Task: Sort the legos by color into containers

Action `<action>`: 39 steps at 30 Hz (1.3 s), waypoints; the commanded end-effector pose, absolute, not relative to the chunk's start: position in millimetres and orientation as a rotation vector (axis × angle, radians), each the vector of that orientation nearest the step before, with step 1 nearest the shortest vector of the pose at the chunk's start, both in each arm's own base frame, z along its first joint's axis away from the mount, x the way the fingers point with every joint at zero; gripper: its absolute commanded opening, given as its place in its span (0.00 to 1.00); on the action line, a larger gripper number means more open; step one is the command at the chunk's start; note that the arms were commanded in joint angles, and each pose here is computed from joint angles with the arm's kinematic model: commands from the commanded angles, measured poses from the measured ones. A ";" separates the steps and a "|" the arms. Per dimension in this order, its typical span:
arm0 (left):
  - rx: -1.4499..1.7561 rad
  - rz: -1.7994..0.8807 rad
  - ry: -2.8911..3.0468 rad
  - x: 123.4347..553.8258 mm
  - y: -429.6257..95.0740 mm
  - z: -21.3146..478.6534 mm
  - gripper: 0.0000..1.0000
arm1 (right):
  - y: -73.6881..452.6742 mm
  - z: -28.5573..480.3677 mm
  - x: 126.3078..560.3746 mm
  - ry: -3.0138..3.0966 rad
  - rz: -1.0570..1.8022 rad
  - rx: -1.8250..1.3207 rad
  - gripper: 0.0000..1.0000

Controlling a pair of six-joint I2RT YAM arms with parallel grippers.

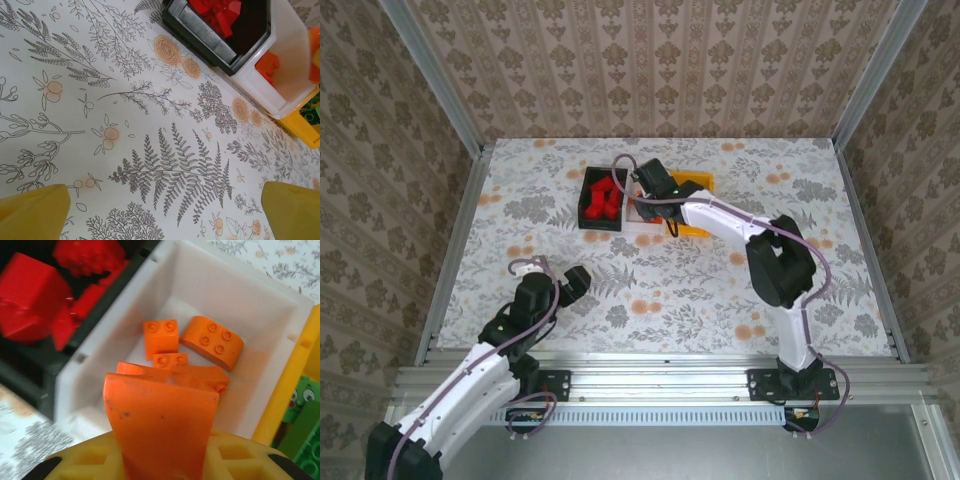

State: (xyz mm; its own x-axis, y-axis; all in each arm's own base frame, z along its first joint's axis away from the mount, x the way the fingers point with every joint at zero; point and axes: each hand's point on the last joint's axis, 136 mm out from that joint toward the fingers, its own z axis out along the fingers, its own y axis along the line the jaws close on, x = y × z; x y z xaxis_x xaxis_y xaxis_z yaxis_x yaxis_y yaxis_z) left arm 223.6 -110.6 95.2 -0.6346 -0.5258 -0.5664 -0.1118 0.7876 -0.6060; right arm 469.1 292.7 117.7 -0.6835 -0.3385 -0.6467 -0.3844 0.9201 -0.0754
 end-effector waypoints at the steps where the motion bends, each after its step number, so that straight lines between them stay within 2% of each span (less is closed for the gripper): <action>1: -0.444 -0.688 2.206 222.6 -111.0 100.9 1.00 | 298.7 124.8 483.6 2.387 0.116 -0.544 0.35; 4: -0.443 -0.693 2.207 222.7 -111.2 100.4 1.00 | 300.1 117.7 495.2 2.409 0.102 -0.553 0.38; 8: -0.438 -0.700 2.208 222.7 -111.5 100.7 1.00 | 302.5 112.8 501.6 2.426 0.095 -0.564 0.53; 11: -0.437 -0.705 2.211 222.4 -111.9 101.0 1.00 | 299.1 122.1 502.2 2.414 0.081 -0.550 0.55; 15: -0.420 -0.709 2.209 222.9 -113.3 103.8 1.00 | 294.4 163.6 490.0 2.339 0.128 -0.503 0.56; 20: -0.352 -0.662 2.177 228.3 -111.4 127.7 1.00 | 287.0 236.1 440.2 2.176 0.278 -0.458 0.62; 24: -0.261 -0.666 2.114 234.1 -116.1 178.8 1.00 | 273.5 283.8 377.7 2.013 0.398 -0.458 0.69; 25: -0.212 -0.672 2.092 235.0 -119.6 195.9 1.00 | 268.6 291.1 362.3 1.980 0.404 -0.464 0.72; 26: -0.191 -0.661 2.078 235.8 -119.6 208.7 1.00 | 262.9 298.2 348.7 1.952 0.400 -0.467 0.80; 27: -0.183 -0.623 2.067 237.2 -115.8 221.2 1.00 | 254.0 305.8 335.4 1.920 0.375 -0.462 0.98; 29: -0.178 -0.506 2.059 241.0 -103.1 237.0 1.00 | 230.8 302.3 322.2 1.901 0.346 -0.317 1.00; 32: -0.388 -0.321 2.071 245.6 -68.7 235.7 1.00 | 193.7 283.3 314.3 1.868 0.299 -0.132 1.00; 35: -0.280 -0.304 1.985 264.0 -78.5 233.6 1.00 | 161.1 263.6 309.9 1.881 0.186 -0.080 1.00; 39: -0.088 0.001 1.760 289.3 -62.1 230.4 1.00 | 119.9 241.8 314.5 1.836 0.049 -0.045 1.00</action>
State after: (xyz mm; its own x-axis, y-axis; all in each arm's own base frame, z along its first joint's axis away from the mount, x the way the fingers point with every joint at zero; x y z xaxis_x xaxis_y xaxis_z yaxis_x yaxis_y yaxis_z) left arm 273.4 -81.6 221.8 -0.3658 -0.2773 -0.8884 -0.0175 0.9565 -0.2913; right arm 308.1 153.5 229.1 -0.3670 -0.0366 -0.9295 -0.1809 0.9829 0.0327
